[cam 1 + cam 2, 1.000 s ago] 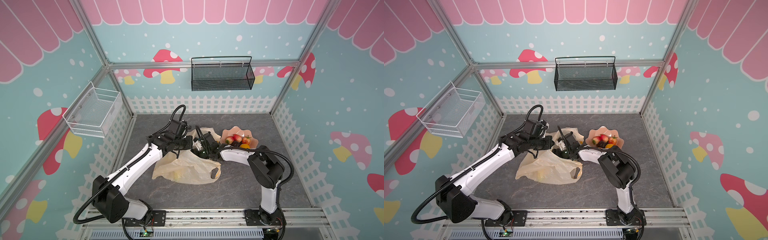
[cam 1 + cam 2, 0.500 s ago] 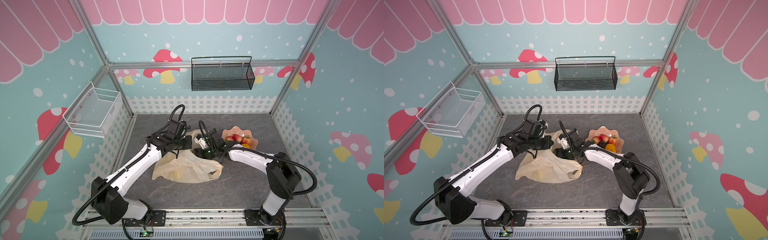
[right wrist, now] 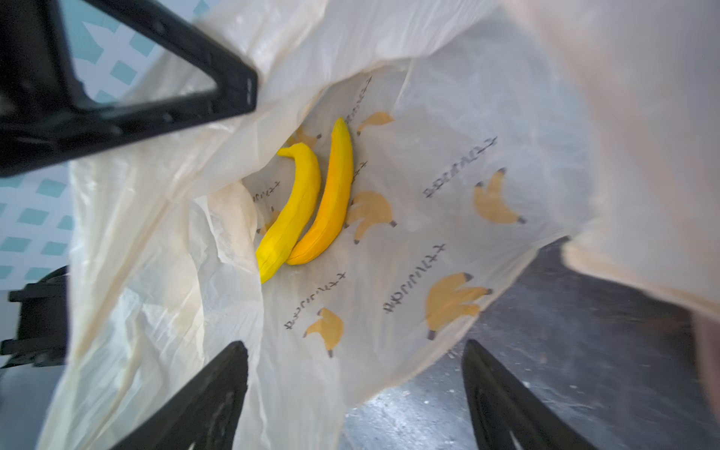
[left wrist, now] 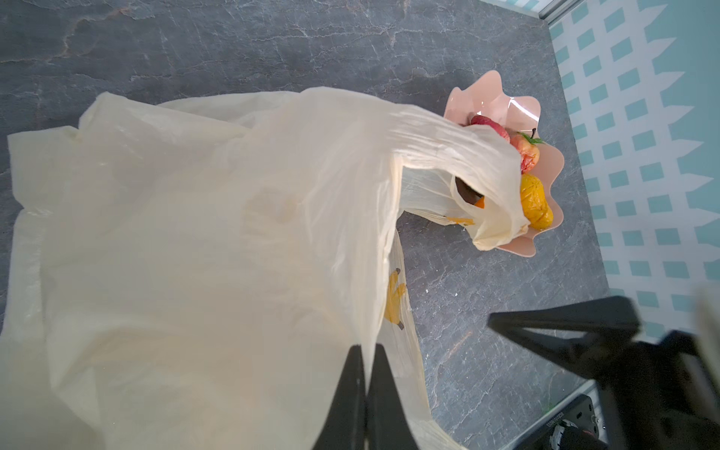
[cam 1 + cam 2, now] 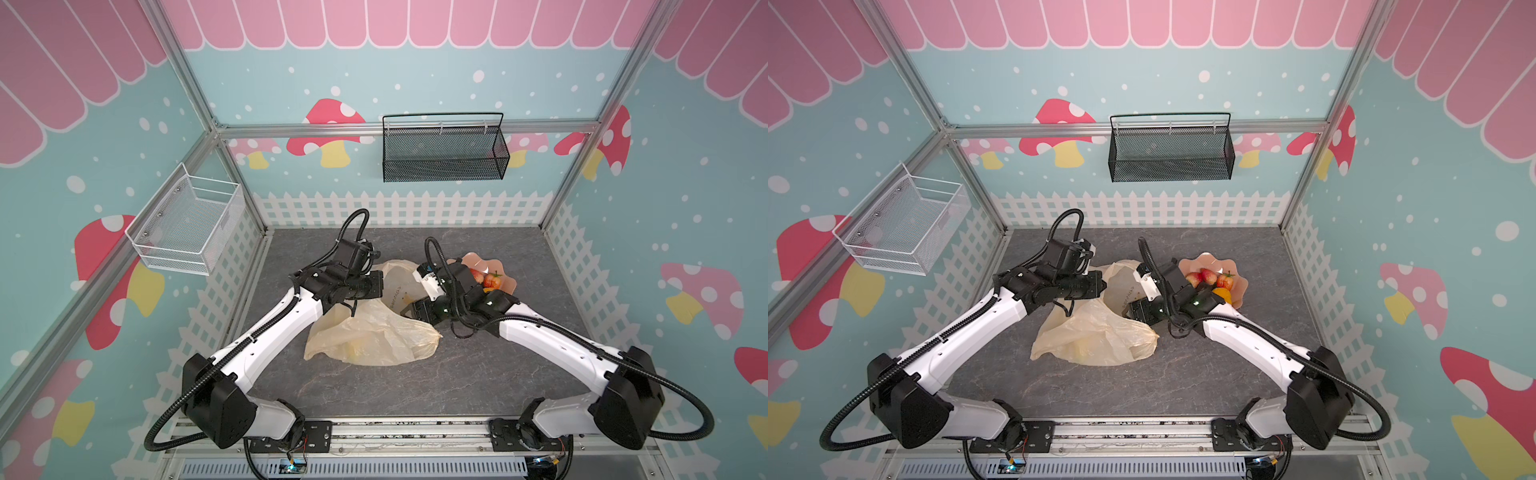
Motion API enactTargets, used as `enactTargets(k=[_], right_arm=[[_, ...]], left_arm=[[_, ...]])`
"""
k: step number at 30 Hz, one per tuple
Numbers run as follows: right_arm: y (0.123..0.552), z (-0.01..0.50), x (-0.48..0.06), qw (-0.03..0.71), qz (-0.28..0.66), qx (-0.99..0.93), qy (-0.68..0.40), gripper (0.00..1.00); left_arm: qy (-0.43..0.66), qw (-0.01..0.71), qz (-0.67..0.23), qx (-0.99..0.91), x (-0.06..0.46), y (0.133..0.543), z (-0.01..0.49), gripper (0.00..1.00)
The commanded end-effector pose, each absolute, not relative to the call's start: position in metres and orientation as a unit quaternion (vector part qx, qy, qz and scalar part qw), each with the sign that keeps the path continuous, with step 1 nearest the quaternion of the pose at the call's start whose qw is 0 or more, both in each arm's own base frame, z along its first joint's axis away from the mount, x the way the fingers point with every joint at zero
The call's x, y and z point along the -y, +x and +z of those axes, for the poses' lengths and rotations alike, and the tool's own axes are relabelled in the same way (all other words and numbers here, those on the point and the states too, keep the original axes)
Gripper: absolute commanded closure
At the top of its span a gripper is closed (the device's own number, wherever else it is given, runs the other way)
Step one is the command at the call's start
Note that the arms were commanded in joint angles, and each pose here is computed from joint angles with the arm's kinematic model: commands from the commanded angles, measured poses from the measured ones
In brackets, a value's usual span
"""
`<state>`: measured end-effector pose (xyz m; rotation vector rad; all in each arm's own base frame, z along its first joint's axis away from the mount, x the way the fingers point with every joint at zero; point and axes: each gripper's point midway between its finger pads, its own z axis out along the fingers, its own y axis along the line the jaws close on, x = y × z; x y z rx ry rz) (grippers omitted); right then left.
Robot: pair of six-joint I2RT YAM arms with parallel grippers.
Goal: Place the fruits into the plastic bag
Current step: Place the fruit in the plastic bag, then pick up the fruit from the plate.
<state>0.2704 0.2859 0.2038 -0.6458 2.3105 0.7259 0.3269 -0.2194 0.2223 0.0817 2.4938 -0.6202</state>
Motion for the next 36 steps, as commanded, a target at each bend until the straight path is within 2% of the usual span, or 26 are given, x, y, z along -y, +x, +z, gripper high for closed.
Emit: enactTargets(k=[1, 9, 17, 25, 36], right_arm=[[0.279, 0.205, -0.259, 0.346, 0.204, -0.879, -0.257, 0.09], [0.290, 0.212, -0.240, 0.340, 0.203, -0.891, -0.222, 0.09], [0.307, 0.227, -0.193, 0.334, 0.175, -0.914, -0.146, 0.09], [0.318, 0.180, -0.138, 0.245, 0.134, -0.959, -0.044, 0.09], [0.335, 0.126, -0.111, 0.204, 0.098, -0.974, 0.023, 0.13]], left_arm=[[0.035, 0.297, -0.236, -0.924, 0.217, 0.328, 0.232, 1.00], [0.038, 0.297, -0.238, -0.924, 0.218, 0.328, 0.233, 1.00], [0.038, 0.296, -0.239, -0.924, 0.219, 0.328, 0.232, 1.00], [0.040, 0.296, -0.242, -0.923, 0.220, 0.328, 0.233, 1.00], [0.041, 0.293, -0.245, -0.923, 0.219, 0.326, 0.230, 1.00]])
